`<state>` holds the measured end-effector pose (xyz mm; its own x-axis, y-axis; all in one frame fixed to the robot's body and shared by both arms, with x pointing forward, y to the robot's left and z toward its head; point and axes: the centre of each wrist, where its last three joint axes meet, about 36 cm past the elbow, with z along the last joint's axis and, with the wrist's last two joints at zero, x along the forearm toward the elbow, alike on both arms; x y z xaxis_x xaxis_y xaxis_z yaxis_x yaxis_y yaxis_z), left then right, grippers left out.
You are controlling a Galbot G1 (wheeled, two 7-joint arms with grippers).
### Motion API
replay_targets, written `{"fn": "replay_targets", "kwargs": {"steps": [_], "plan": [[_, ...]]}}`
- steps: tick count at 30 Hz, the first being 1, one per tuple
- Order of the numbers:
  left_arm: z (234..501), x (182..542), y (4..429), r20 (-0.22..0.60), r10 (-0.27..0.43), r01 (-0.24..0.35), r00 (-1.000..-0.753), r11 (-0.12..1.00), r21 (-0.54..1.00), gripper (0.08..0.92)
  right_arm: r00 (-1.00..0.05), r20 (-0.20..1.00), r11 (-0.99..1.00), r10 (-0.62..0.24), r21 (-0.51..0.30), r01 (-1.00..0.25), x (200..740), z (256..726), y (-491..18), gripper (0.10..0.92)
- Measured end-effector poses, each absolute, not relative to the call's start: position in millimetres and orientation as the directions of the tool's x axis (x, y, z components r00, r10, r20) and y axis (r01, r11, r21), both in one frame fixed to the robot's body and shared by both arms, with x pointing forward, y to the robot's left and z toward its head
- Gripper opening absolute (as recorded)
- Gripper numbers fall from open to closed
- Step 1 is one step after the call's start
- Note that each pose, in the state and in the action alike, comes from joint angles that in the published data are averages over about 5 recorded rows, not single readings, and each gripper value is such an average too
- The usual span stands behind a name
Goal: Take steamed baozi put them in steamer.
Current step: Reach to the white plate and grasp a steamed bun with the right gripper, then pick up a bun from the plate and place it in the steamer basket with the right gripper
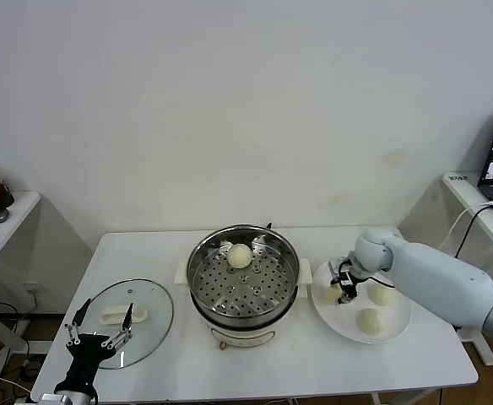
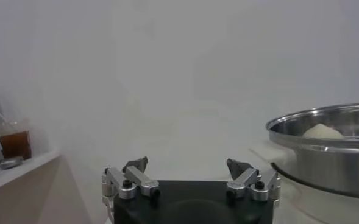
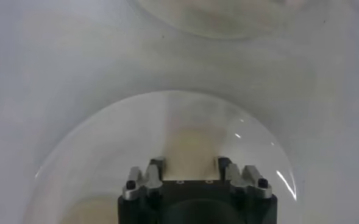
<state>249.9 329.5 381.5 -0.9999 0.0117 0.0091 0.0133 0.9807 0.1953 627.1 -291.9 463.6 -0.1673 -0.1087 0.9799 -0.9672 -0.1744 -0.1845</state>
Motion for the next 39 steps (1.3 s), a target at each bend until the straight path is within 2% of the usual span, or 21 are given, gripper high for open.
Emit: {"fn": "replay_targets", "kwargs": {"steps": [6, 11, 17, 21, 27, 39], "plan": [[383.5, 253.4, 328.4, 0.004, 0.024, 0.025, -1.000, 0.981, 0.192, 0.823, -0.202, 0.973, -0.153, -0.113, -0.217, -0.964, 630.0, 510.8, -307.1, 0.464], [384.0, 258.0, 326.8, 0.006, 0.034, 0.035, -0.999, 0.982, 0.187, 0.823, -0.251, 0.958, -0.147, -0.139, -0.271, -0.951, 632.7, 575.5, -304.5, 0.467], [382.9, 262.6, 325.7, 0.012, 0.037, 0.039, -0.999, 0.982, 0.186, 0.823, -0.300, 0.931, -0.159, -0.208, -0.335, -0.929, 626.5, 658.0, -264.0, 0.467], [382.7, 263.8, 327.0, 0.013, 0.032, 0.033, -0.999, 0.981, 0.190, 0.823, -0.295, 0.921, -0.170, -0.254, -0.342, -0.924, 617.7, 688.3, -222.0, 0.468], [382.2, 264.6, 330.3, 0.015, 0.016, 0.018, -1.000, 0.980, 0.199, 0.823, -0.259, 0.924, -0.193, -0.280, -0.319, -0.928, 609.7, 693.1, -153.1, 0.469], [383.0, 266.9, 333.6, 0.005, -0.001, 0.001, -1.000, 0.978, 0.207, 0.823, -0.198, 0.942, -0.216, -0.272, -0.260, -0.941, 607.5, 645.4, -33.3, 0.467]]}}
